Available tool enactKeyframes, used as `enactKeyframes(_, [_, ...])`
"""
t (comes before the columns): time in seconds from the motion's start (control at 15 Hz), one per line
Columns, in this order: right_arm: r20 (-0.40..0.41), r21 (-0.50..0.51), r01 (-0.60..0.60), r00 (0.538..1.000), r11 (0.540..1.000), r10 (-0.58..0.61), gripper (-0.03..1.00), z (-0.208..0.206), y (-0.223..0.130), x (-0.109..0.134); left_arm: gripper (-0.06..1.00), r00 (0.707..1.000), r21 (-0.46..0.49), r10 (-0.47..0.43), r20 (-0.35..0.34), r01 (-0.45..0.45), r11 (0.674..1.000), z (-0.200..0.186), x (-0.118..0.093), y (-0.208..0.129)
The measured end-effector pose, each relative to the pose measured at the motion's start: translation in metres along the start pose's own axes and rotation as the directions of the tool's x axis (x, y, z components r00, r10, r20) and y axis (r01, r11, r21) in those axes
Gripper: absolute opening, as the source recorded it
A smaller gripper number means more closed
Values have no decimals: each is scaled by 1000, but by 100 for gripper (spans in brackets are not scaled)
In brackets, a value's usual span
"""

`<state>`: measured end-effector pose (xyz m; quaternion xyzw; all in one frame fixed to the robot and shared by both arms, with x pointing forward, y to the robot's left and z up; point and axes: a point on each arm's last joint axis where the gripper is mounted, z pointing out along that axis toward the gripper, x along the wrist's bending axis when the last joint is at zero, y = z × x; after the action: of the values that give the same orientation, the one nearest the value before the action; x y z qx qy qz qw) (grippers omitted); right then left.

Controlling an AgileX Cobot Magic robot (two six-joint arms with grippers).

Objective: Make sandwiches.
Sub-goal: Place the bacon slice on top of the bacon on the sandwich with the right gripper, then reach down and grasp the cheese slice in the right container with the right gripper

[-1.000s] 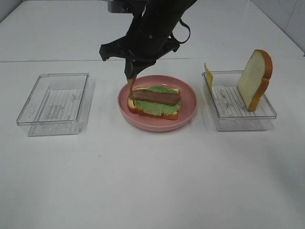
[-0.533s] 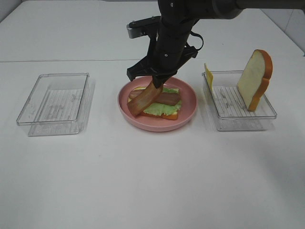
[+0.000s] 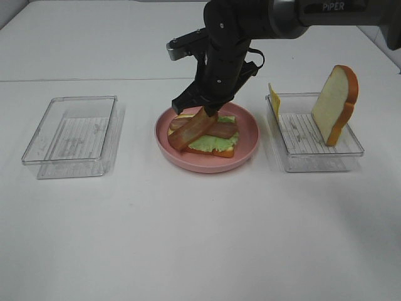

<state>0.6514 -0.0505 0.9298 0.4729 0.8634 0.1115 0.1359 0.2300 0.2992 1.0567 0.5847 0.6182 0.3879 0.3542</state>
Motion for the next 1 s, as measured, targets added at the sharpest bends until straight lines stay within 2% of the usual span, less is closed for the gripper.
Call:
enactKeyframes(0.2, [12,-2,11,1000,1000,-11,2,2,0,-1,99,1000,0,0,0,0,1000,0,0,0])
enactKeyframes(0.33, [22,-3,21,1000,1000,-21,10,4,0,-2,99,1000,0,0,0,0,1000,0,0,0])
enactKeyframes(0.4, [27,-4,26,999,1000,-26,26,4,0,-2,99,1000,0,0,0,0,1000,0,0,0])
enactKeyframes(0.47, [38,-7,40,998,999,-40,52,4,1,-3,99,1000,0,2,0,-2,1000,0,0,0])
enactKeyframes(0.53, [58,1,75,995,997,-75,83,4,0,-5,99,1000,0,3,0,-3,1000,0,0,0])
enactKeyframes(0.6, [65,10,79,995,997,-79,92,2,0,-6,99,1000,0,3,0,-3,1000,0,0,0])
enactKeyframes(0.8, [80,2,78,994,997,-78,97,-16,2,-9,99,1000,0,3,0,-3,1000,0,0,0])
enactKeyframes(1.0, [107,-48,62,993,997,-57,97,-71,15,-19,99,1000,0,3,0,-3,1000,0,0,0])
